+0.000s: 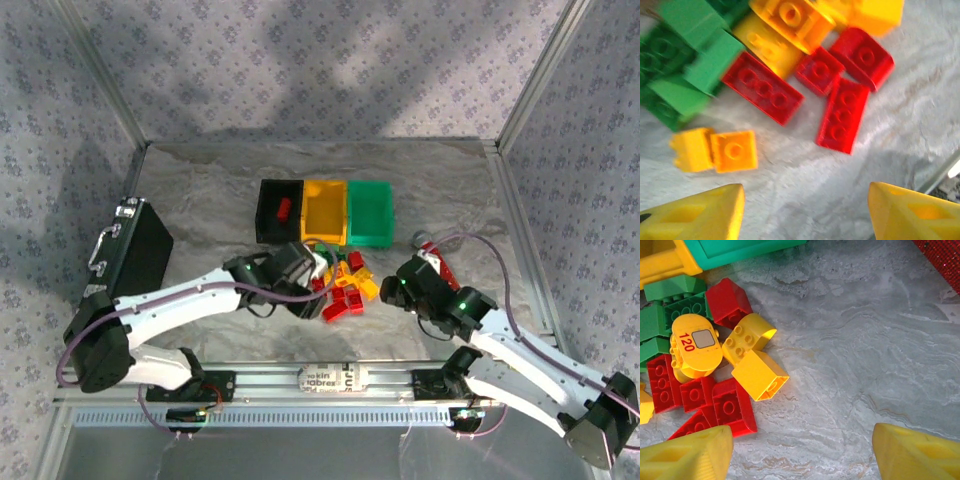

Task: Sort the legos into containers by color
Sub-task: Pick up the lego from the middle-left of the table.

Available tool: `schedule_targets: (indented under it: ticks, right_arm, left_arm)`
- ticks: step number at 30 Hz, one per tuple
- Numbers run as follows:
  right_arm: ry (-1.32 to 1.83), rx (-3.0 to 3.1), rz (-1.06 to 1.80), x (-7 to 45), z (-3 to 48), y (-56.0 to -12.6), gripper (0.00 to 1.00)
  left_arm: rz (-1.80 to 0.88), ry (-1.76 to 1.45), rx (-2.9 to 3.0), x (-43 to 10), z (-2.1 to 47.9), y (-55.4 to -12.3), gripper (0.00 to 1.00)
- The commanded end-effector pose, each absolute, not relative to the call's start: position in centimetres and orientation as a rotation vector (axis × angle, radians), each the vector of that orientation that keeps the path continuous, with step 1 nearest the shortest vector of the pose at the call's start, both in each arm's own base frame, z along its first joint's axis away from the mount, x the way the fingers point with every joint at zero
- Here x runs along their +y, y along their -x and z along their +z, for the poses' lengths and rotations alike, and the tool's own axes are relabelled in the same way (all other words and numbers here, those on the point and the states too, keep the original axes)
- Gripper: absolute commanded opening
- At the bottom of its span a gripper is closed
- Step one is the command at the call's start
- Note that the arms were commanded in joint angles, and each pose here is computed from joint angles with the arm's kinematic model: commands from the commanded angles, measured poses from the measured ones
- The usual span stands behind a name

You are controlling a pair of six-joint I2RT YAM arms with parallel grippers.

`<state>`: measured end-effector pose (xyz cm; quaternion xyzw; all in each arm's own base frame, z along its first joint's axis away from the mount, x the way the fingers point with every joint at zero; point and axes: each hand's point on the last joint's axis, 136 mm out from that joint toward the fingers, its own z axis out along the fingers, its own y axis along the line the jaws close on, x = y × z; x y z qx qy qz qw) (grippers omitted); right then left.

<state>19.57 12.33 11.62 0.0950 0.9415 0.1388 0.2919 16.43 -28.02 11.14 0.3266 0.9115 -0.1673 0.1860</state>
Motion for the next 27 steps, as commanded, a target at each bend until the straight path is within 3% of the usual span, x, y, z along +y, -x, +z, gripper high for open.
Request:
schedule_targets:
  ticks: [1,17,27]
  right_arm:
    - [-0.234,2.512,0.393,12.2,12.2,-19.8,0.76]
    - [-0.264,2.511,0.434,11.9,11.7,-19.3,0.75]
    - [-0.274,2.497,0.439,11.5,11.6,-19.0,0.75]
  left_arm:
    - [-0.578,-0.957,2.559,-30.0,10.8,-14.3,0.66]
    - [-0.341,-1.113,2.607,-33.1,5.7,-15.5,0.70]
    - [-0.261,-1.182,2.645,-34.2,3.0,-16.0,0.66]
